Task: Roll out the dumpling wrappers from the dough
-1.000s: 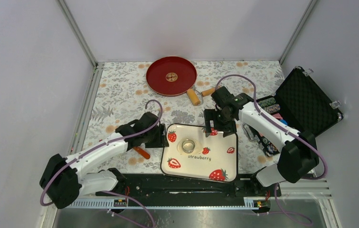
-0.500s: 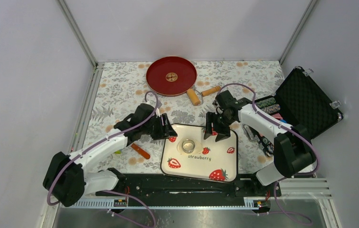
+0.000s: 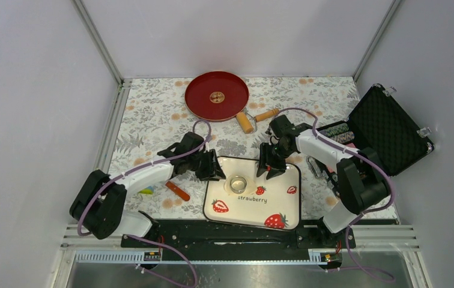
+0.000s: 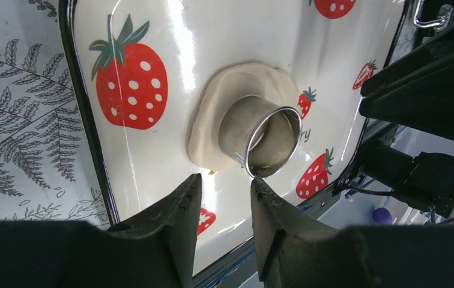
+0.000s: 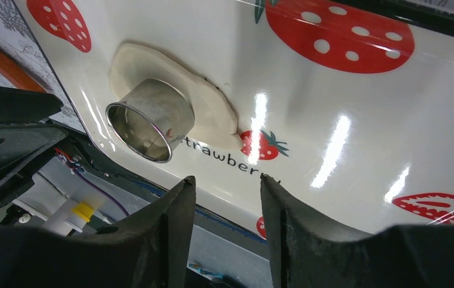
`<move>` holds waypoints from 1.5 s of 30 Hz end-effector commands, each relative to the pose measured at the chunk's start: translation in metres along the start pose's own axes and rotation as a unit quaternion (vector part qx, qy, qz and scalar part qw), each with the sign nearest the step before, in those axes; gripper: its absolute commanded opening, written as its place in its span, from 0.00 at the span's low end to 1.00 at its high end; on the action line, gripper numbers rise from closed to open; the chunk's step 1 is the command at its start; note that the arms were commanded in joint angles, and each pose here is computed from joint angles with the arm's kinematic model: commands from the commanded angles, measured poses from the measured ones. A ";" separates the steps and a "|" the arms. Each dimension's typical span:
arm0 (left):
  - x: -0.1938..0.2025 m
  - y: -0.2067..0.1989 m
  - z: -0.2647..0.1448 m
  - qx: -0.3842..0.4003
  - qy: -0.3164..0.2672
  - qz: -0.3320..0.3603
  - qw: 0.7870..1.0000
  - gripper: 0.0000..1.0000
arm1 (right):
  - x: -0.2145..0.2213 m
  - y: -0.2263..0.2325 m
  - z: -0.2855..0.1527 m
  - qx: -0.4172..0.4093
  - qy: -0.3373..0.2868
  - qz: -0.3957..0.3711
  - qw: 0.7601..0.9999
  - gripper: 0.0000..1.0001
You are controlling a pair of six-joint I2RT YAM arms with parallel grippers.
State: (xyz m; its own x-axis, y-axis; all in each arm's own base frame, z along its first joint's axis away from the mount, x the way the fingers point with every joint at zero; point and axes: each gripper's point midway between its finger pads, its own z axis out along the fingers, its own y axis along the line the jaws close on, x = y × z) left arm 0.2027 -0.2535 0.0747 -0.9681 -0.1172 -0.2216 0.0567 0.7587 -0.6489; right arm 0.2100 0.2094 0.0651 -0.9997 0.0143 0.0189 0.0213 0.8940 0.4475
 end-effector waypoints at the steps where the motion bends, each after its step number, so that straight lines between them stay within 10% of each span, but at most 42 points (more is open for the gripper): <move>1: -0.008 -0.012 0.005 0.005 0.000 0.030 1.000 0.34 | -0.008 0.012 -0.001 -0.023 0.005 -0.002 1.000 0.50; 16: 0.001 -0.027 0.022 0.006 0.020 0.049 0.999 0.27 | 0.001 0.047 0.017 -0.116 0.052 0.036 0.991 0.38; 45: 0.017 -0.010 0.044 -0.022 0.055 0.037 0.998 0.05 | 0.021 0.039 0.048 -0.052 0.095 0.014 0.994 0.07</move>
State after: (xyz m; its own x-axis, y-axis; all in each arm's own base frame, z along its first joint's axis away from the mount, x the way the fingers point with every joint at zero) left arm 0.1907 -0.2877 0.0475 -0.9850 0.0097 -0.1723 0.1142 0.7852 -0.6086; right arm 0.1917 0.2669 0.0434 -0.9801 -0.0331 0.1958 0.0845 0.8228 0.5621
